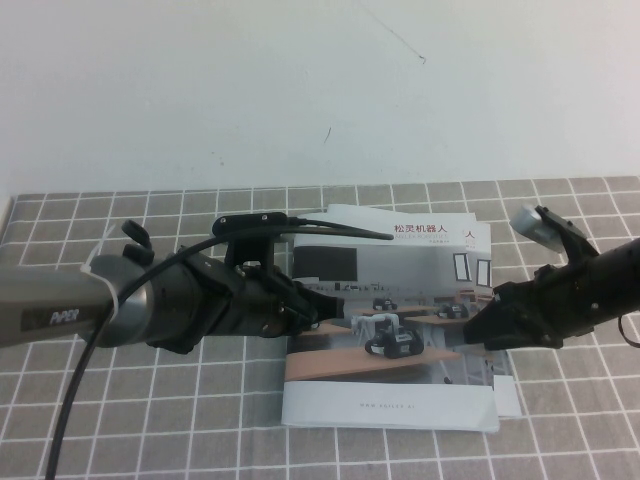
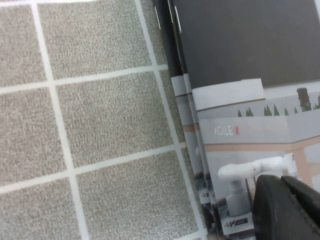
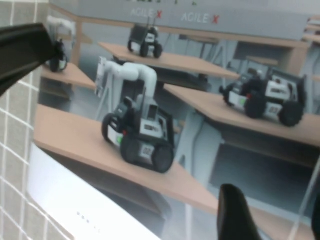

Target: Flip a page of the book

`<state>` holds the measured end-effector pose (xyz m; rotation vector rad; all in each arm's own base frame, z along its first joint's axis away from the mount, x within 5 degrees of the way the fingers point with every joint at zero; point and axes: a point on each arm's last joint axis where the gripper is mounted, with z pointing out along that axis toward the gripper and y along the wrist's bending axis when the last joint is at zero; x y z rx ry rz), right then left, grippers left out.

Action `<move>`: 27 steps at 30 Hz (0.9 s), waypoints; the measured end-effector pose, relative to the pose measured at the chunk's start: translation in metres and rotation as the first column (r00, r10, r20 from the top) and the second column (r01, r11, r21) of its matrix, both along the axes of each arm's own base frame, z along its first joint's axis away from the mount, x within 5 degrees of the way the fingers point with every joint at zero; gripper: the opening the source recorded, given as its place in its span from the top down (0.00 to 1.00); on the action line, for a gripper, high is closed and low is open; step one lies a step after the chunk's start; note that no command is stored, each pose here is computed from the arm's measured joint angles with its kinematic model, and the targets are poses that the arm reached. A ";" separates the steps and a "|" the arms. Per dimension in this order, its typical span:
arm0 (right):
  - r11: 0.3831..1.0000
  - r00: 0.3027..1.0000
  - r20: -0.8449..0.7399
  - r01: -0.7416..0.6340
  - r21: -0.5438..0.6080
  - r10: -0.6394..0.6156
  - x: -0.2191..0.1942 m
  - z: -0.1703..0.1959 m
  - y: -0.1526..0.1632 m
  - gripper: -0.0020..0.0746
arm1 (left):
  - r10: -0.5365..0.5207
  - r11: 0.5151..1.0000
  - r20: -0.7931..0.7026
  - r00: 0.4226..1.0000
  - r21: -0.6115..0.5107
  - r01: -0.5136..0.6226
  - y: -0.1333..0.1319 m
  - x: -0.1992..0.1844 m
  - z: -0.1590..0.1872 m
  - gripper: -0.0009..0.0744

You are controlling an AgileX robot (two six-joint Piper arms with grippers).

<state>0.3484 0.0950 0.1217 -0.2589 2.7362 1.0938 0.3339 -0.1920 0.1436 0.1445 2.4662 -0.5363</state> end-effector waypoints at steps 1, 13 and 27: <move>1.000 1.000 -0.002 -0.002 0.007 0.002 0.000 -0.001 0.001 0.53 | 0.000 1.000 0.000 1.000 0.000 0.000 0.000 0.000 0.000 0.99; 0.995 0.999 0.030 -0.019 0.101 0.016 0.004 0.000 0.005 0.53 | 0.004 1.000 0.003 1.000 0.003 -0.004 0.000 0.000 0.000 0.99; 0.976 0.990 0.072 -0.136 0.170 0.125 0.017 0.047 0.014 0.53 | 0.006 1.000 0.000 1.000 0.002 -0.006 0.000 0.000 -0.001 0.99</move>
